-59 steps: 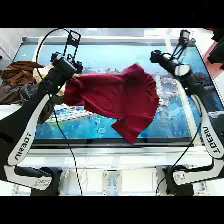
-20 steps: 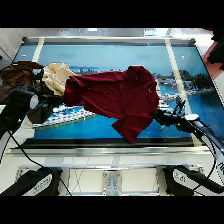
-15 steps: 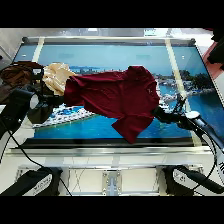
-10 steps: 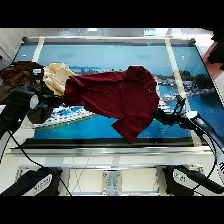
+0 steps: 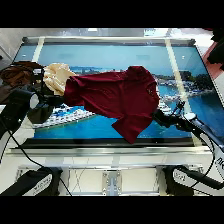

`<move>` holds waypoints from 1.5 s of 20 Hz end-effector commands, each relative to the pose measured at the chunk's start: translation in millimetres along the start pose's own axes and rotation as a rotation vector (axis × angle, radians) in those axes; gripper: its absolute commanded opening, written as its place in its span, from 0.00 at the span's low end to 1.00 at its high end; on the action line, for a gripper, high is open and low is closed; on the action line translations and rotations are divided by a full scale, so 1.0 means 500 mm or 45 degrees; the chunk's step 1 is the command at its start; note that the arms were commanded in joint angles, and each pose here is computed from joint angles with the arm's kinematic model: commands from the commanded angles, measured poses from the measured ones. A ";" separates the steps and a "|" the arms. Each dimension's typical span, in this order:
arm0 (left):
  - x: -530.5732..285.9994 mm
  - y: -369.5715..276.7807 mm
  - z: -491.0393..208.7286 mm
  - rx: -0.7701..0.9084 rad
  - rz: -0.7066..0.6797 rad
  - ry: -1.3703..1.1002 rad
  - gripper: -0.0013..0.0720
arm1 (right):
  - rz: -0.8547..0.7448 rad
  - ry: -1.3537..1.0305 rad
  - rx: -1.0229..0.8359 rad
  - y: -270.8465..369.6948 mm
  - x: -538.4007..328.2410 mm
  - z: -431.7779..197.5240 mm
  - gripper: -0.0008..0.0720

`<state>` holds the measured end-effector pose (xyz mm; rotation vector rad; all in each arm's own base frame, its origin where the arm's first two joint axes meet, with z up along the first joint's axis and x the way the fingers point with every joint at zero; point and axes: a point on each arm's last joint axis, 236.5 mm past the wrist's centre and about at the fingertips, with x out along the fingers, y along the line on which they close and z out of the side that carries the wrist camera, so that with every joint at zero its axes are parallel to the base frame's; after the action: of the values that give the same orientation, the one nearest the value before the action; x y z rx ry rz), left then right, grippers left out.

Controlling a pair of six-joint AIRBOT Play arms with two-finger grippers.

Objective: Fold the shirts.

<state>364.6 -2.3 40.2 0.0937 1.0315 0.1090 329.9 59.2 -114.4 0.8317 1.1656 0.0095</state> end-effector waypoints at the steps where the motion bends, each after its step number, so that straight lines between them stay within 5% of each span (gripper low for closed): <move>1: 0.000 -0.003 0.006 -0.005 -0.010 -0.018 0.96 | 0.131 0.047 0.063 0.035 0.022 -0.015 0.51; 3: 0.000 -0.004 0.009 -0.004 -0.011 -0.024 0.96 | 0.170 0.058 0.078 0.047 0.024 -0.018 0.41; 4: 0.000 -0.004 0.008 -0.004 -0.011 -0.023 0.96 | 0.184 0.059 0.081 0.052 0.023 -0.018 0.09; 5: 0.000 -0.004 0.009 -0.003 -0.011 -0.024 0.96 | 0.202 0.060 0.072 0.058 0.021 -0.018 0.04; 9: -0.003 -0.011 0.060 -0.098 -0.044 -0.160 0.96 | 0.310 0.088 0.022 0.101 0.006 -0.030 0.04; 12: 0.010 0.007 0.084 -0.561 -0.106 -0.226 0.96 | 0.353 0.024 -0.054 0.133 -0.029 -0.015 0.04; 17: 0.128 -0.080 -0.081 -0.842 -0.297 0.228 0.96 | 0.427 -0.090 -0.155 0.189 -0.095 0.005 0.04; 21: 0.199 -0.146 -0.057 -1.072 -0.472 0.221 0.96 | 0.465 -0.134 -0.201 0.215 -0.127 0.008 0.04; 28: 0.263 -0.126 -0.014 -1.223 -0.459 0.081 0.95 | 0.502 -0.114 -0.184 0.227 -0.133 0.000 0.04; 30: 0.280 -0.127 -0.025 -1.230 -0.444 0.100 0.84 | 0.503 -0.114 -0.183 0.227 -0.133 0.000 0.04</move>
<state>419.4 -50.1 -86.0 -0.9350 0.9999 0.2586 346.7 111.6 2.3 0.9063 0.8958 0.3690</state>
